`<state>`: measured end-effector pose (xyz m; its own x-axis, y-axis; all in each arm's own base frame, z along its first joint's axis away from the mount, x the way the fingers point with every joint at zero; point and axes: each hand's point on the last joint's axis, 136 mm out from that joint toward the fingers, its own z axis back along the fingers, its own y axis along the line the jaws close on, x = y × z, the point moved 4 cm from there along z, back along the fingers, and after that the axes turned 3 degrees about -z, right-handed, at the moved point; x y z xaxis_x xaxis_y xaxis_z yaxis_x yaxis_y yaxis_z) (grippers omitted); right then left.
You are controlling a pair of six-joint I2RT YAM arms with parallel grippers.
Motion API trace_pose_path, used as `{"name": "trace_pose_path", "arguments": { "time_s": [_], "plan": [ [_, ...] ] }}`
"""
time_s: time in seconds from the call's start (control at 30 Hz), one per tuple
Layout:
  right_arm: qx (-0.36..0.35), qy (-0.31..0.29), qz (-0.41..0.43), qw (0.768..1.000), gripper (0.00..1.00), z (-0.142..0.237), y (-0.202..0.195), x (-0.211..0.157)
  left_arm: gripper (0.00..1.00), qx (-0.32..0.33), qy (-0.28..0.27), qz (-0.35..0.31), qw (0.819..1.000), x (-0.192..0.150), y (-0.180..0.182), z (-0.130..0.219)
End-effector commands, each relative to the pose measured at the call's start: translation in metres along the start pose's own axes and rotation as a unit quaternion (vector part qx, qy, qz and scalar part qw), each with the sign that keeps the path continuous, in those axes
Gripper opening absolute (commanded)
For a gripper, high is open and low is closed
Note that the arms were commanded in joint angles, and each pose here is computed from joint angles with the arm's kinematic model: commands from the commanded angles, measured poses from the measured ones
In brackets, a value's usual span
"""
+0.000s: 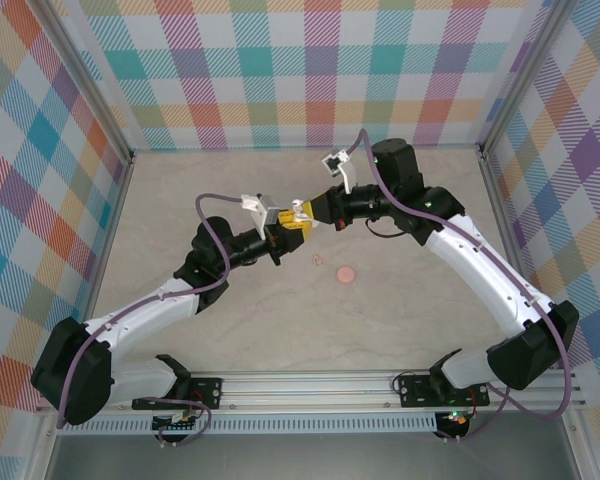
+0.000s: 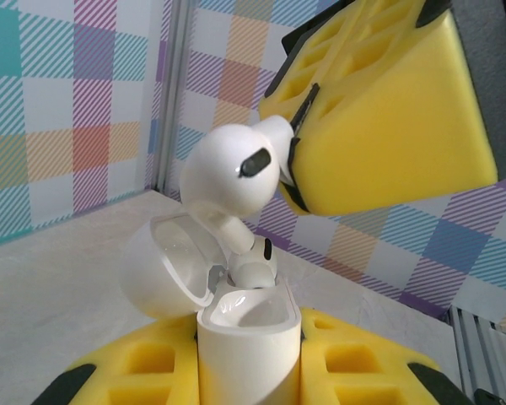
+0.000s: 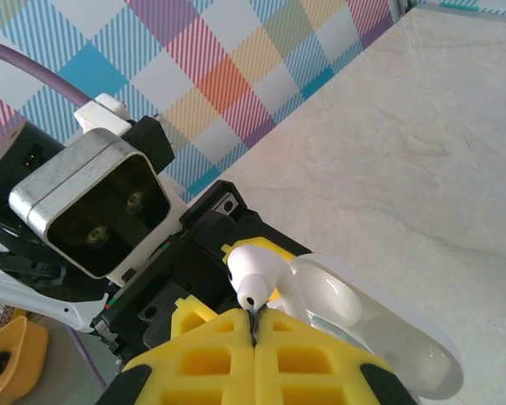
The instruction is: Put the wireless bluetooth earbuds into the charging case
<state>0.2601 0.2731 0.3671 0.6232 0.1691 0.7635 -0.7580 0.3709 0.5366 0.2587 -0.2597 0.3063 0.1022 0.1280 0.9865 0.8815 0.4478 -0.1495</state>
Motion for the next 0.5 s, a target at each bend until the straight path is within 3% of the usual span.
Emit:
{"name": "trace_pose_path", "arguments": {
  "time_s": [0.0, 0.47],
  "plan": [
    [0.033, -0.018, 0.011, 0.999, 0.01, 0.0078, 0.0144, 0.0060, 0.00, -0.001, -0.047, -0.016, 0.999, 0.0155, -0.0026, 0.0024],
    [0.066, -0.008, 0.006, 0.998, 0.02, 0.0042, 0.0183, 0.0013, 0.00, -0.004, -0.074, -0.022, 0.997, 0.0217, -0.0029, 0.0010]
  ]
}}
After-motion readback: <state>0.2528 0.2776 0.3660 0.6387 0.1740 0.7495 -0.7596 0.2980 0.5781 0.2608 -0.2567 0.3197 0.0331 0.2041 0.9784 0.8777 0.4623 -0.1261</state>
